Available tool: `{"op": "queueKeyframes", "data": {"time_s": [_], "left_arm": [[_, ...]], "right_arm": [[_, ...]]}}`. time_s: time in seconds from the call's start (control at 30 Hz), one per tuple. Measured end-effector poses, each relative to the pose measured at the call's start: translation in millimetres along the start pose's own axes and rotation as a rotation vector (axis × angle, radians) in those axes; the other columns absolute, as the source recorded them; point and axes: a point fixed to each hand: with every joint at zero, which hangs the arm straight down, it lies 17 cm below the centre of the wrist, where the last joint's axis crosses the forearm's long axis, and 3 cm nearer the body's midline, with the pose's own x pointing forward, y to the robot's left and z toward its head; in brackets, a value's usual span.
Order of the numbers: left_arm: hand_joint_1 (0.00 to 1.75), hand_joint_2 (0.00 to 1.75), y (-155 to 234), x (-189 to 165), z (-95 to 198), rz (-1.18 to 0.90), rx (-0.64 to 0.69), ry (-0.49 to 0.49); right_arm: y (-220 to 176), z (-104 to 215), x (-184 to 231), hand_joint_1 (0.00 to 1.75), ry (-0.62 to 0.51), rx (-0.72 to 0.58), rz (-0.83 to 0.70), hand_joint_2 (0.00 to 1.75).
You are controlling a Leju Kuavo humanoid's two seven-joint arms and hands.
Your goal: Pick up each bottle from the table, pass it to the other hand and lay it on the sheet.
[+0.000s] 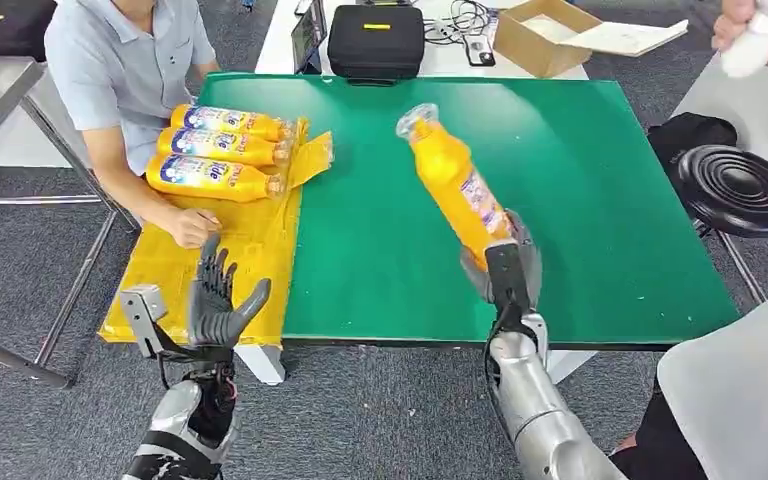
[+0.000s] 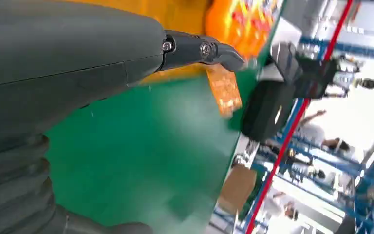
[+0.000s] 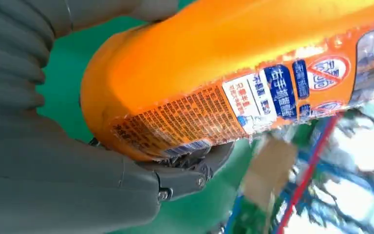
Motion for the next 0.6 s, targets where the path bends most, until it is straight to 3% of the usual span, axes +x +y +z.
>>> {"op": "queueKeyframes", "data": {"time_s": [0.2, 0.33, 0.5, 0.6], "left_arm": [[0.0, 1.75, 7.2, -1.6, 5.1, -0.013, 0.002, -0.002], [0.0, 1.75, -17.7, -3.6, 16.4, 0.022, -0.122, 0.005], [0.0, 1.75, -23.9, -7.6, 22.8, 0.04, -0.152, 0.018], [0.0, 1.75, -49.9, -3.8, 33.8, 0.048, -0.283, -0.01]], "right_arm": [[-16.2, 0.2, 25.2, 1.75, -0.029, -0.067, -0.138, 1.75], [10.2, 11.1, 43.7, 1.75, -0.048, 0.044, -0.248, 1.75], [23.9, 18.0, 57.7, 1.75, -0.07, 0.089, -0.289, 1.75], [52.2, 28.6, 71.0, 1.75, -0.086, 0.224, -0.371, 1.75]]}}
